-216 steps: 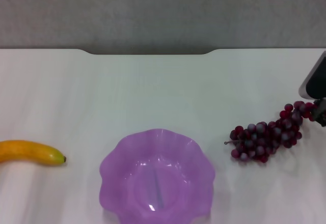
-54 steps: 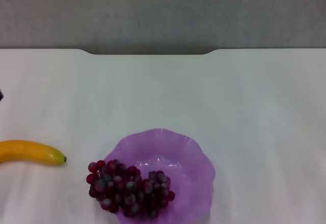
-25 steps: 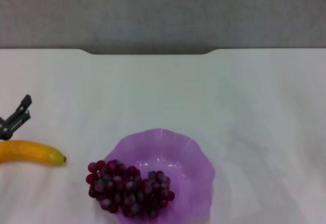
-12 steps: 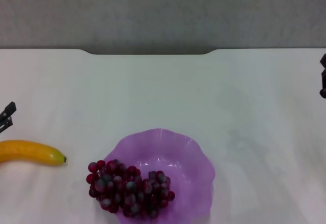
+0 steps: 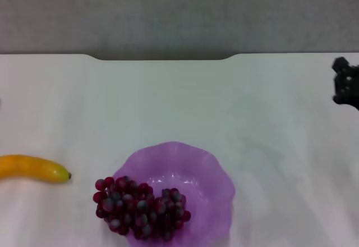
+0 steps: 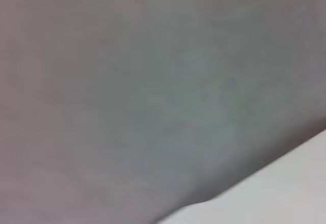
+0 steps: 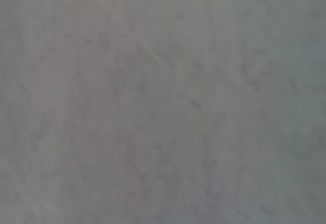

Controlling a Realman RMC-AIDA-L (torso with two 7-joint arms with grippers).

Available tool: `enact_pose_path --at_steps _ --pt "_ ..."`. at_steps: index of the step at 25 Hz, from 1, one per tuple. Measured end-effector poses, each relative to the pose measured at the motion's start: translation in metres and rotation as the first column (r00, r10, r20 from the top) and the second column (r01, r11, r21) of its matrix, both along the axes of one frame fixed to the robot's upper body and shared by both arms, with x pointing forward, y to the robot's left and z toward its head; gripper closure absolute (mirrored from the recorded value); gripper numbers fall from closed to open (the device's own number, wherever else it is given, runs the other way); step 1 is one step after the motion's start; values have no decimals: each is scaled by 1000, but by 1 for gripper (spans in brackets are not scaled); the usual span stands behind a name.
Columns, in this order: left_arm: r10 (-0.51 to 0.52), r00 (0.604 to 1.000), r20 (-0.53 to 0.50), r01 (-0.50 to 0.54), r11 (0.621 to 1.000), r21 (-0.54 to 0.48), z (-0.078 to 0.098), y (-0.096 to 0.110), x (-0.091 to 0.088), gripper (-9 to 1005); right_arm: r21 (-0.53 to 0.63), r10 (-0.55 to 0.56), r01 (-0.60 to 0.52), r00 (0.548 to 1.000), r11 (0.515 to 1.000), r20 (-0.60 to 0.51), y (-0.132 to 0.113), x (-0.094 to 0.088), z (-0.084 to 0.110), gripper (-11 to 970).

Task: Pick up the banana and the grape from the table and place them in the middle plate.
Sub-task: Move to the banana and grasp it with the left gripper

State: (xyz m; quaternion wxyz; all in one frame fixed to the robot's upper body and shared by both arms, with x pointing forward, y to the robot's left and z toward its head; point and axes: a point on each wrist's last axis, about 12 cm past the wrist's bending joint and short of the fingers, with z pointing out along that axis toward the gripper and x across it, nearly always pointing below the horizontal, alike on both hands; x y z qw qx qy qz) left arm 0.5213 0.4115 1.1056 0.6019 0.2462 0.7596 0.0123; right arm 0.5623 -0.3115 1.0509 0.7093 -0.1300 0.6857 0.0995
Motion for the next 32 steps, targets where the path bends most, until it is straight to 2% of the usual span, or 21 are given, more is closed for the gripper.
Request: enact_pose_path --at_steps 2,4,7,10,14,19,32 --pt "65 998 21 -67 993 100 34 21 -27 114 6 26 -26 1000 1000 -2 7 6 3 950" --pt "101 995 2 -100 982 163 58 43 -50 114 22 38 -38 999 999 -19 9 6 1 950" --pt "85 996 24 -88 975 205 79 52 -58 116 35 32 -31 999 999 -35 6 4 -1 950" --pt "38 999 18 -41 985 167 77 50 -55 117 33 38 -37 999 999 -31 8 5 0 950" --pt "-28 999 -23 31 991 133 76 42 -41 120 36 41 -40 999 999 -32 8 6 0 950" --pt "-58 998 -36 61 993 103 70 36 -35 126 34 46 -46 999 998 -25 10 8 2 950" --pt "-112 966 -235 161 966 201 72 28 -26 143 31 59 -58 998 998 -23 13 11 4 950"
